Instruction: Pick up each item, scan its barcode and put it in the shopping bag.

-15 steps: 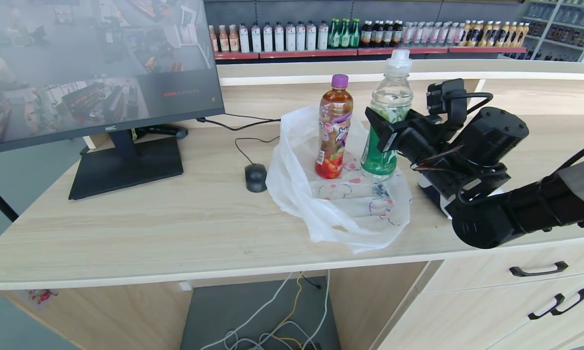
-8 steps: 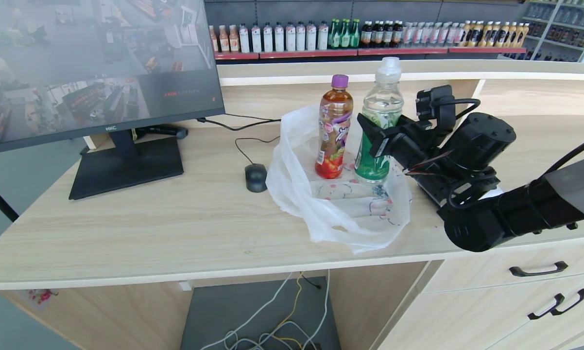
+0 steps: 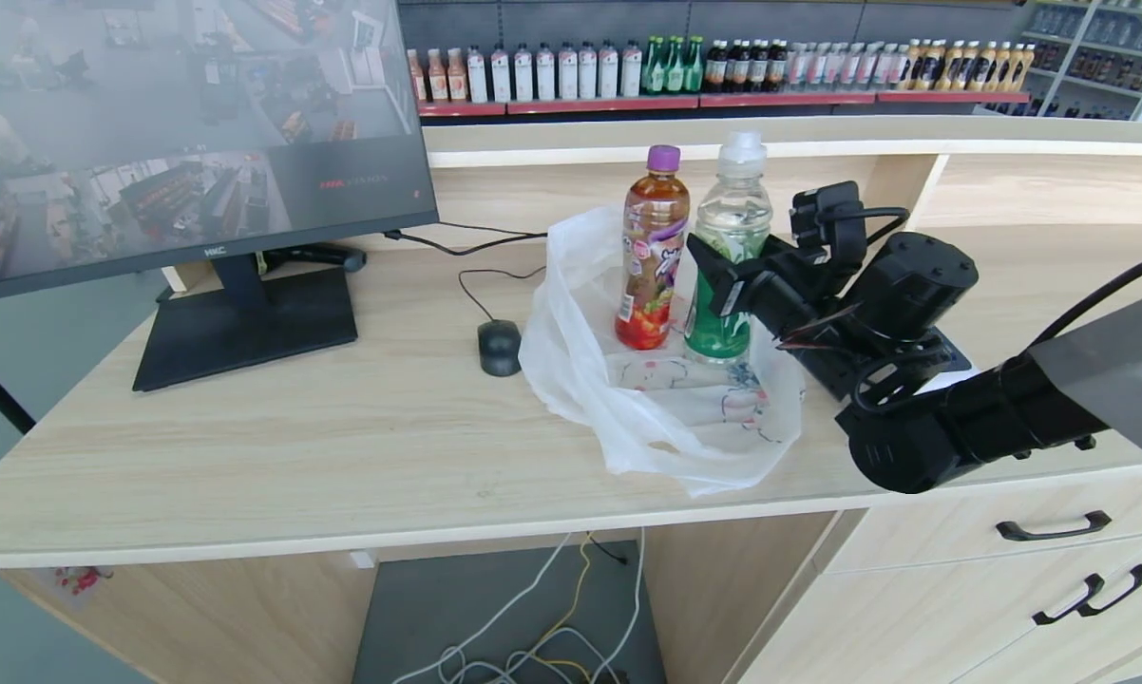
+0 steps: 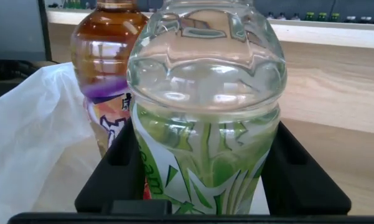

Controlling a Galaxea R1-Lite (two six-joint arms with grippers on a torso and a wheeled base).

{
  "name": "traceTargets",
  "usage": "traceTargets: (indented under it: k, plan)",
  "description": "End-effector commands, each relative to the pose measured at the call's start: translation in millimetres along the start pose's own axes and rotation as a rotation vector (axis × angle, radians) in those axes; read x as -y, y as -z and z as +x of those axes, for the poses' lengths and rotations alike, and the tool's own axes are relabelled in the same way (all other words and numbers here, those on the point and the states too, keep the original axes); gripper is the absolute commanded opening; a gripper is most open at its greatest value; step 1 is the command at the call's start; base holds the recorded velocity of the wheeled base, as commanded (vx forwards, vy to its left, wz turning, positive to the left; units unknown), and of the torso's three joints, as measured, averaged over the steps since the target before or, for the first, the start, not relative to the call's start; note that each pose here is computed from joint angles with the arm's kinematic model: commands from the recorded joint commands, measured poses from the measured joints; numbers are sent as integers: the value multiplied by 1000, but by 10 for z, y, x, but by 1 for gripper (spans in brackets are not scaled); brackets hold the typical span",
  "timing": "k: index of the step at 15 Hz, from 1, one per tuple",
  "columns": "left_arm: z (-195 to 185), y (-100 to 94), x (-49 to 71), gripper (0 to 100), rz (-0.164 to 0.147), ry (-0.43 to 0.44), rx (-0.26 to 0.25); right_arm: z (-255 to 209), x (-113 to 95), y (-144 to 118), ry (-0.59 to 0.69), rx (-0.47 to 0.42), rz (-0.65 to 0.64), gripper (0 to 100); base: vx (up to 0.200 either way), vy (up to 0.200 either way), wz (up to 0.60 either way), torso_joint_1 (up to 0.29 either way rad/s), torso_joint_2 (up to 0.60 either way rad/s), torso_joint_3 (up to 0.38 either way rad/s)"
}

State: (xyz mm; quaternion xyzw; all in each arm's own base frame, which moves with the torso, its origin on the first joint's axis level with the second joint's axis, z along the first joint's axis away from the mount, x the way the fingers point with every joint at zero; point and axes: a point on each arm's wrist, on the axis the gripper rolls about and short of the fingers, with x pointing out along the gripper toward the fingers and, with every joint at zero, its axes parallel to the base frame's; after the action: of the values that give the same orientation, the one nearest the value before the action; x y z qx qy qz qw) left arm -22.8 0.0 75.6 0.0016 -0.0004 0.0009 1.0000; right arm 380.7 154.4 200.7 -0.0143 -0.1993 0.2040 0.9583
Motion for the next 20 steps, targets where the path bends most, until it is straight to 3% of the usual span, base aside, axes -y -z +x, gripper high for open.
traceTargets:
  k: [1,20]
  plan:
    - [0,0,0,100,0,0,1,2,-30,60,-7,-11,1,0,0,0,0,0,0,0]
    - [0,0,0,100,0,-1,1,-109,-97,242,-25,-83,7,0,0,0,0,0,0,0]
